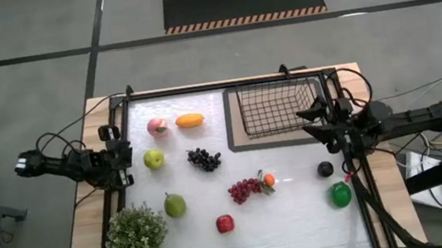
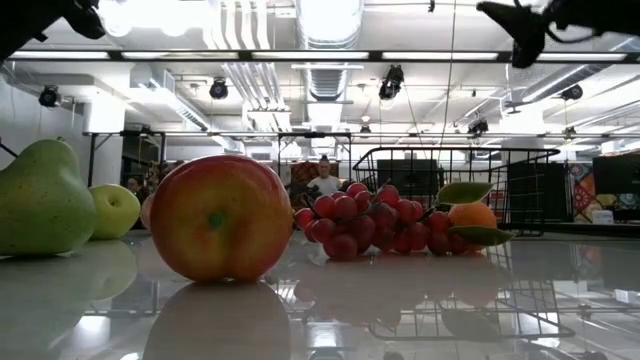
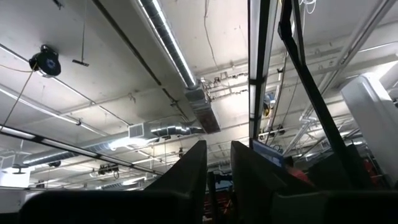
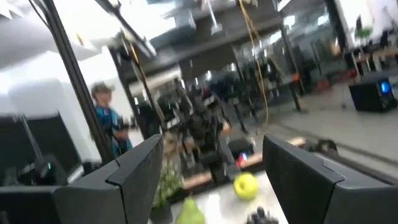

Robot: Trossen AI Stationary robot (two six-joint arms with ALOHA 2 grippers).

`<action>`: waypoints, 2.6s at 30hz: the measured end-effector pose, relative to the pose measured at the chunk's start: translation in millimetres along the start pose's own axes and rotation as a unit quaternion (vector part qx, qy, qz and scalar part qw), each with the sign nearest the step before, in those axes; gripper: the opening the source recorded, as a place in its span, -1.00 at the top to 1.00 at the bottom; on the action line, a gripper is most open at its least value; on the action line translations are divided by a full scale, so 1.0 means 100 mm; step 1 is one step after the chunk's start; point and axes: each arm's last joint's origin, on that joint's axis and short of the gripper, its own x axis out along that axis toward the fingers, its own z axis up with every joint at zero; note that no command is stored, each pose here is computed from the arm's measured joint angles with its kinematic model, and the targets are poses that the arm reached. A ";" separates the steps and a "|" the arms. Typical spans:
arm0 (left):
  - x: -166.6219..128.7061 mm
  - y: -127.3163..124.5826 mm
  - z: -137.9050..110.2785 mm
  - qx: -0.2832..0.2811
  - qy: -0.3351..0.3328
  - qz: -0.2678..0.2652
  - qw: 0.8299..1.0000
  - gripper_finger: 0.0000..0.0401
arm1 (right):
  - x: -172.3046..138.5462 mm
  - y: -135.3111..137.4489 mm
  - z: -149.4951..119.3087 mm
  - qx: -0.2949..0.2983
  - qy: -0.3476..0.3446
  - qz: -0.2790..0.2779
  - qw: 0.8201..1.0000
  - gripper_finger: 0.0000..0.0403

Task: Build produce basket
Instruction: Put the black plum into the black basket

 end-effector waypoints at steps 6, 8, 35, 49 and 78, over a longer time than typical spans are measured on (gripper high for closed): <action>0.00 0.01 0.01 -0.001 -0.004 0.003 1.000 0.72 | 0.28 0.17 0.17 0.039 0.165 -0.038 0.985 -0.29; 0.01 0.01 0.02 -0.001 -0.005 0.004 1.000 0.72 | 0.33 0.23 0.22 0.061 0.218 -0.056 0.972 -0.29; 0.00 -0.01 -0.02 0.001 0.013 0.006 1.000 0.72 | 0.39 0.25 -0.32 0.258 0.616 -0.525 0.527 -0.29; 0.00 -0.01 -0.03 0.001 0.014 0.005 1.000 0.72 | 0.36 0.22 -0.78 0.250 0.649 -0.526 0.490 -0.29; 0.00 -0.01 -0.04 0.002 0.020 0.002 1.000 0.72 | 0.17 0.11 -1.07 0.254 0.656 -0.531 0.473 0.01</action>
